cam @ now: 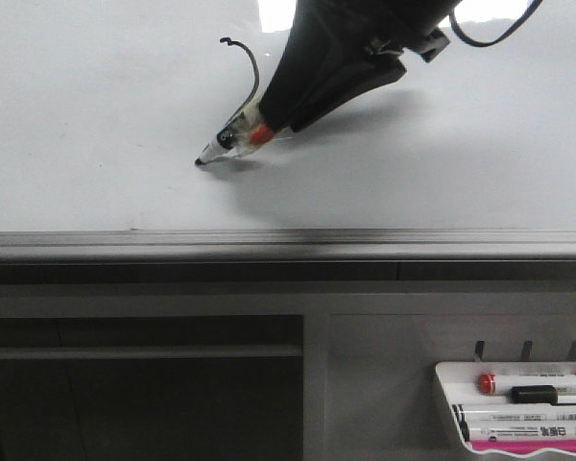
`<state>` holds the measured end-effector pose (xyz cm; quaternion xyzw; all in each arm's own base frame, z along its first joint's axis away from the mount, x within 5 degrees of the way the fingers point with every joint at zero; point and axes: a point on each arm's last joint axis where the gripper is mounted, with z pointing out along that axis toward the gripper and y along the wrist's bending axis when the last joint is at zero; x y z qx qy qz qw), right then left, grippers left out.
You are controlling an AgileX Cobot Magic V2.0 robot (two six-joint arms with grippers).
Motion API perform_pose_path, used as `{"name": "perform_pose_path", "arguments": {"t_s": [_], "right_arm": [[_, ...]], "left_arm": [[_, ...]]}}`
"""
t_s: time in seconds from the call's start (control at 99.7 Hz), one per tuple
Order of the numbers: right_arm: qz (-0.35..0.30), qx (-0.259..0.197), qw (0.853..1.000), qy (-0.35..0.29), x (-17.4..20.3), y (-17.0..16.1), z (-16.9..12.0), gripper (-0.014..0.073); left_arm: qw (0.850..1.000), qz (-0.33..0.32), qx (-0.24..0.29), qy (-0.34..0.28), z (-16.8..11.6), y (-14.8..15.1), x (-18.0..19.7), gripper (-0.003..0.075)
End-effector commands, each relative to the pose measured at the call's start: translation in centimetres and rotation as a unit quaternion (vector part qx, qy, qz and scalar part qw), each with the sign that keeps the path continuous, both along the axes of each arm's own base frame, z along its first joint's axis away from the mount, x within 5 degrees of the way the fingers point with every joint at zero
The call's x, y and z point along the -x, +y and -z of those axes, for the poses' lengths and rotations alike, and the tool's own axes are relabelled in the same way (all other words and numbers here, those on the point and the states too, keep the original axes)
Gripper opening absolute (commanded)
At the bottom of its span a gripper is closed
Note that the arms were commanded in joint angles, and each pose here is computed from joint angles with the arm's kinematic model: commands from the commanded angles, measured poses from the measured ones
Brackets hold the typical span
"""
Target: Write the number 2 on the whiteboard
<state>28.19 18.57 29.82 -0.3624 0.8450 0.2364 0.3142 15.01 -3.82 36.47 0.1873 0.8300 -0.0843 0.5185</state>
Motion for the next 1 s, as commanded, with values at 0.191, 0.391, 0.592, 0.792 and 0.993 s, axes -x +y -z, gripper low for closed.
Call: {"name": "perform_pose_path", "arguments": {"t_s": [0.191,0.391,0.592,0.792,0.993], "right_arm": [[0.035,-0.001,0.999,-0.042,-0.4,-3.3,-2.9,-0.0074],[0.043,-0.004,0.998,-0.047,0.4,-5.0,-4.5,-0.0074],[0.021,-0.005,0.999,-0.039,2.0,-5.2,-5.5,-0.0074],[-0.030,-0.006,0.996,-0.080,6.5,-6.3,-9.0,-0.0074],[-0.163,0.037,0.979,-0.112,9.6,-6.2,-9.6,-0.0074]], "left_arm": [[0.999,-0.016,0.025,-0.044,-1.5,0.1,-0.1,0.0440],[0.999,-0.016,0.024,-0.044,-1.5,0.1,-0.1,0.0440],[0.999,-0.013,0.019,-0.045,-1.5,0.1,-0.1,0.0440],[0.995,0.090,-0.038,-0.025,-1.9,-1.4,0.6,0.0440],[0.960,0.267,-0.083,0.005,-1.7,-5.1,0.8,0.0440]]}}
